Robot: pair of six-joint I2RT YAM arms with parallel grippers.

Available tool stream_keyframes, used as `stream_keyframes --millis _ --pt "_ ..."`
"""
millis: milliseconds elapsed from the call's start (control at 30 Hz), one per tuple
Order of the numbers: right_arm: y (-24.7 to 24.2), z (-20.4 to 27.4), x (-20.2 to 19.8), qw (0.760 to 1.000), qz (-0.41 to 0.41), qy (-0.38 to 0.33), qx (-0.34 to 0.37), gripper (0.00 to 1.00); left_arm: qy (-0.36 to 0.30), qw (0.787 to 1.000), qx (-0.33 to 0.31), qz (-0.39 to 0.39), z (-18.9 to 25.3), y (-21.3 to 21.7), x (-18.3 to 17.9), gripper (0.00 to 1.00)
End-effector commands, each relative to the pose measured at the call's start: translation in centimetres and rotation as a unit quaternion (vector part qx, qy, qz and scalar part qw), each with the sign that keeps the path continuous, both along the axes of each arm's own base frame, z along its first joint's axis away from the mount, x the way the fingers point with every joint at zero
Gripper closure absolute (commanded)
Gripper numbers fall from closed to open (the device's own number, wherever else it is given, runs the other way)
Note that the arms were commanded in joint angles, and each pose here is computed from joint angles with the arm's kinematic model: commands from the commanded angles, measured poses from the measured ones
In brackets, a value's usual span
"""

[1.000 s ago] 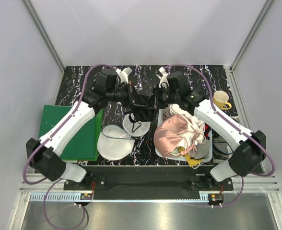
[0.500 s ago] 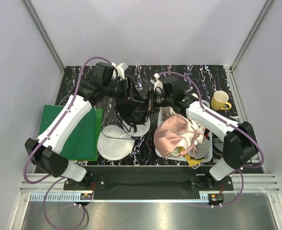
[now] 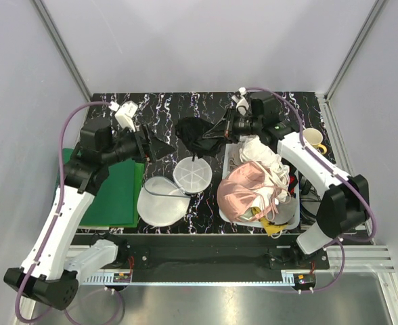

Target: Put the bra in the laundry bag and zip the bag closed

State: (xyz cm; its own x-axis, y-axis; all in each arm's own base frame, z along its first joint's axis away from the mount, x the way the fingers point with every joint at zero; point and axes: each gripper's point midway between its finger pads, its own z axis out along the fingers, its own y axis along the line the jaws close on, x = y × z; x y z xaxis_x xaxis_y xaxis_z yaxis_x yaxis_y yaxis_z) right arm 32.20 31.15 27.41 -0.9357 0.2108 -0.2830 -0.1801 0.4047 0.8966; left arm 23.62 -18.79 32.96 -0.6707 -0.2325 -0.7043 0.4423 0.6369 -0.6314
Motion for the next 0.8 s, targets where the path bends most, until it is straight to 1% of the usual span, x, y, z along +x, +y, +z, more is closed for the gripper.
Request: stream_keyframes --millis 0,33,67,100,133,167,200,267,300,333,367,400,433,500,633,700,767 --pt "-1.0 6.9 -2.1 0.999 0.001 -0.030 0.039 1.00 -0.025 0.998 -0.049 -0.013 0.7 -0.9 1.8 0.36" --pt "-1.2 7.5 -2.0 0.999 -0.007 -0.035 0.040 1.00 -0.015 0.998 -0.060 -0.013 0.7 -1.0 1.8 0.39" --pt "-1.3 8.0 -2.1 0.998 -0.011 -0.038 0.041 1.00 -0.022 0.997 -0.070 -0.008 1.1 -0.9 1.9 0.40" --pt "-1.5 8.4 -2.2 0.998 -0.019 -0.037 0.042 1.00 -0.008 0.997 -0.082 -0.003 0.6 -0.9 1.9 0.42" --pt "-1.6 9.0 -2.4 0.998 -0.022 -0.040 0.044 1.00 -0.008 0.996 -0.091 0.000 0.6 -0.8 1.9 0.43" --pt "-1.8 9.3 -2.4 0.998 -0.026 -0.041 0.045 1.00 -0.023 0.995 -0.102 0.005 1.3 -0.5 1.8 0.44" --pt "-2.0 9.6 -2.7 0.998 -0.033 -0.038 0.045 1.00 -0.007 0.994 -0.112 0.010 0.6 -0.5 1.6 0.44" --pt "-2.2 10.3 -3.1 0.997 -0.037 -0.039 0.049 1.00 0.003 0.991 -0.134 0.010 0.6 -0.6 1.6 0.44" --pt "-2.3 10.5 -3.2 0.997 -0.040 -0.036 0.050 1.00 0.040 0.987 -0.155 0.018 -0.4 -0.8 1.6 0.42" --pt "-2.4 10.9 -3.3 0.997 -0.041 -0.038 0.053 1.00 0.042 0.984 -0.174 0.018 -0.1 -1.0 1.8 0.25" --pt "-2.5 11.3 -3.6 0.997 -0.042 -0.041 0.055 1.00 0.052 0.980 -0.192 0.020 -0.1 -1.1 1.8 0.20" --pt "-2.6 11.5 -3.7 0.997 -0.043 -0.044 0.054 1.00 0.093 0.971 -0.220 0.029 -1.0 -1.3 1.8 0.17" --pt "-2.7 11.7 -3.9 0.997 -0.043 -0.046 0.055 1.00 0.093 0.967 -0.234 0.028 -0.7 -1.4 2.0 0.16" --pt "-2.8 11.8 -4.2 0.997 -0.041 -0.045 0.055 1.00 0.136 0.958 -0.251 0.038 -1.5 -1.7 2.3 0.14" --pt "-3.0 11.9 -4.6 0.997 -0.041 -0.045 0.055 1.00 0.149 0.952 -0.265 0.026 -1.0 -2.5 2.5 0.12" --pt "-3.1 12.0 -4.7 0.996 -0.042 -0.046 0.057 1.00 0.167 0.948 -0.270 0.021 -1.5 -2.9 2.8 0.11" --pt "-3.1 12.2 -5.0 0.996 -0.041 -0.047 0.059 1.00 0.161 0.946 -0.282 0.005 -1.1 -3.8 2.8 0.10"
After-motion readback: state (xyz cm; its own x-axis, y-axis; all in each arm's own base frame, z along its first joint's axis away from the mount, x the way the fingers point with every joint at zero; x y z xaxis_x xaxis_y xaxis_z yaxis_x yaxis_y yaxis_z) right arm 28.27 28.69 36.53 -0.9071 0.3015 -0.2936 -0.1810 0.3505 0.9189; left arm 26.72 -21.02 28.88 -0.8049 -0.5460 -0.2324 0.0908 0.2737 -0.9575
